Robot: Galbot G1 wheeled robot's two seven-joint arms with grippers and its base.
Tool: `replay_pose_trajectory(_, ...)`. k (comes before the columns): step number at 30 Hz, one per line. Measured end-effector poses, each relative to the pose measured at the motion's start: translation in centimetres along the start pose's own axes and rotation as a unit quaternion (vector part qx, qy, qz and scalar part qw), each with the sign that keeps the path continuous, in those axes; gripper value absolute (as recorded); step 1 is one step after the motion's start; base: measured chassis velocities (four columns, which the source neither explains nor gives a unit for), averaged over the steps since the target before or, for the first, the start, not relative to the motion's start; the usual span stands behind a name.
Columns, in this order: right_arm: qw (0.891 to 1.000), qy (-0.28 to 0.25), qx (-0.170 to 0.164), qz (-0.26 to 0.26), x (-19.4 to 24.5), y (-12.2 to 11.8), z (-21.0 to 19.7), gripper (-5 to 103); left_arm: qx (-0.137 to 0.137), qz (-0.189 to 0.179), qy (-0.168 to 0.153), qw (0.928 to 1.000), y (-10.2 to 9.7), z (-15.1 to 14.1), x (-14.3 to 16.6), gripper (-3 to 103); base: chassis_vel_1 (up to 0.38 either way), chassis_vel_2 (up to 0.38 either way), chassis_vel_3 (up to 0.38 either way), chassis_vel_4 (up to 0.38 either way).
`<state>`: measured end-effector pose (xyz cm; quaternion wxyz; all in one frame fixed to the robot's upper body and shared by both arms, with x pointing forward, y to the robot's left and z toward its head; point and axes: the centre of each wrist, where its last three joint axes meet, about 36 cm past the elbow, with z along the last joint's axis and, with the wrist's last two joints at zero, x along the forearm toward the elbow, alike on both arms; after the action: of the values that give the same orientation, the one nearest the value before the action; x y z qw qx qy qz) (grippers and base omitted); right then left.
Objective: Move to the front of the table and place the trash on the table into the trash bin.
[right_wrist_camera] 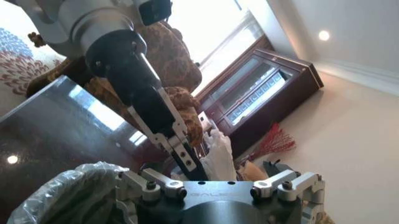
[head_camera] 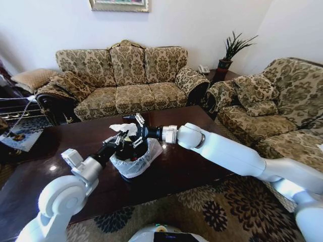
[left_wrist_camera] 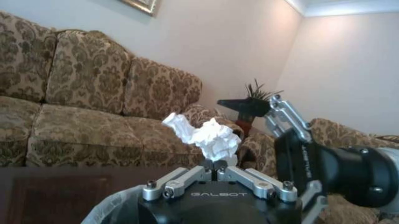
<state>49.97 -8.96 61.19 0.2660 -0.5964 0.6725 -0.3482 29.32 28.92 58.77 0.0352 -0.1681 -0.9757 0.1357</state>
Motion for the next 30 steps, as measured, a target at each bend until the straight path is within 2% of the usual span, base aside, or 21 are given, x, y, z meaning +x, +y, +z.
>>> replay_pose_trajectory(1, 1.000, 0.000, -0.010, 0.001, 0.42, 0.12, -0.17, 100, -0.002, -0.001, 0.000, 1.0000, 0.08, 0.08, -0.05, 0, 0.000, 0.000, 0.000, 0.000)
replay_pose_trajectory(6, 1.000, 0.003, -0.016, 0.005, 0.91, -0.06, -0.17, 100, -0.010, -0.003, 0.001, 0.9999, 0.07, 0.06, -0.11, -2, 0.000, 0.000, 0.000, 0.000)
replay_pose_trajectory(7, 1.000, 0.003, -0.017, 0.005, 0.98, -0.05, -0.14, 100, -0.012, -0.002, 0.000, 0.9999, 0.07, 0.08, -0.15, 3, 0.000, 0.000, 0.000, 0.000)
replay_pose_trajectory(10, 1.000, 0.003, -0.017, 0.006, 1.00, -0.01, -0.11, 100, -0.014, -0.001, -0.001, 0.9999, 0.07, 0.07, -0.20, 8, 0.000, 0.000, 0.000, 0.000)
replay_pose_trajectory(12, 1.000, 0.003, -0.018, 0.007, 0.90, -0.01, -0.03, 100, -0.015, -0.001, -0.001, 0.9999, 0.09, 0.09, -0.19, 19, 0.000, 0.000, 0.000, 0.000)
replay_pose_trajectory(13, 1.000, 0.003, -0.018, 0.007, 0.90, -0.01, -0.03, 100, -0.015, -0.001, -0.001, 0.9999, 0.09, 0.09, -0.19, 19, 0.000, 0.000, 0.000, 0.000)
replay_pose_trajectory(16, 1.000, 0.002, -0.019, 0.008, 0.64, -0.06, 0.04, 100, -0.016, -0.001, 0.000, 0.9999, 0.10, 0.11, -0.17, 36, 0.000, 0.000, 0.000, 0.000)
replay_pose_trajectory(18, 1.000, 0.002, -0.020, 0.009, 0.55, -0.10, 0.06, 100, -0.016, -0.001, 0.001, 0.9999, 0.11, 0.11, -0.17, 36, 0.000, 0.000, 0.000, 0.000)
replay_pose_trajectory(19, 1.000, 0.001, -0.020, 0.010, 0.47, -0.13, 0.08, 100, -0.017, -0.002, 0.001, 0.9999, 0.15, 0.12, -0.18, 46, 0.000, 0.000, 0.000, 0.000)
replay_pose_trajectory(20, 1.000, 0.002, -0.021, 0.010, 0.45, -0.15, 0.09, 100, -0.017, -0.002, 0.001, 0.9999, 0.18, 0.13, -0.20, 52, 0.000, 0.000, 0.000, 0.000)
replay_pose_trajectory(22, 1.000, 0.002, -0.021, 0.011, 0.44, -0.16, 0.10, 100, -0.017, -0.003, 0.002, 0.9998, 0.21, 0.15, -0.21, 52, 0.000, 0.000, 0.000, 0.000)
replay_pose_trajectory(25, 1.000, 0.003, -0.022, 0.013, 0.45, -0.25, 0.14, 100, -0.017, -0.003, 0.002, 0.9998, 0.26, 0.17, -0.25, 68, 0.000, 0.000, 0.000, 0.000)
replay_pose_trajectory(26, 1.000, 0.003, -0.022, 0.013, 0.45, -0.25, 0.14, 100, -0.017, -0.003, 0.002, 0.9998, 0.26, 0.17, -0.25, 68, 0.000, 0.000, 0.000, 0.000)
replay_pose_trajectory(28, 1.000, 0.003, -0.022, 0.015, 0.44, -0.26, 0.15, 100, -0.017, -0.002, 0.002, 0.9998, 0.27, 0.16, -0.26, 80, 0.000, 0.000, 0.000, 0.000)
replay_pose_trajectory(30, 1.000, 0.003, -0.023, 0.015, 0.44, -0.27, 0.15, 100, -0.018, -0.002, 0.002, 0.9998, 0.26, 0.16, -0.26, 80, 0.000, 0.000, 0.000, 0.000)
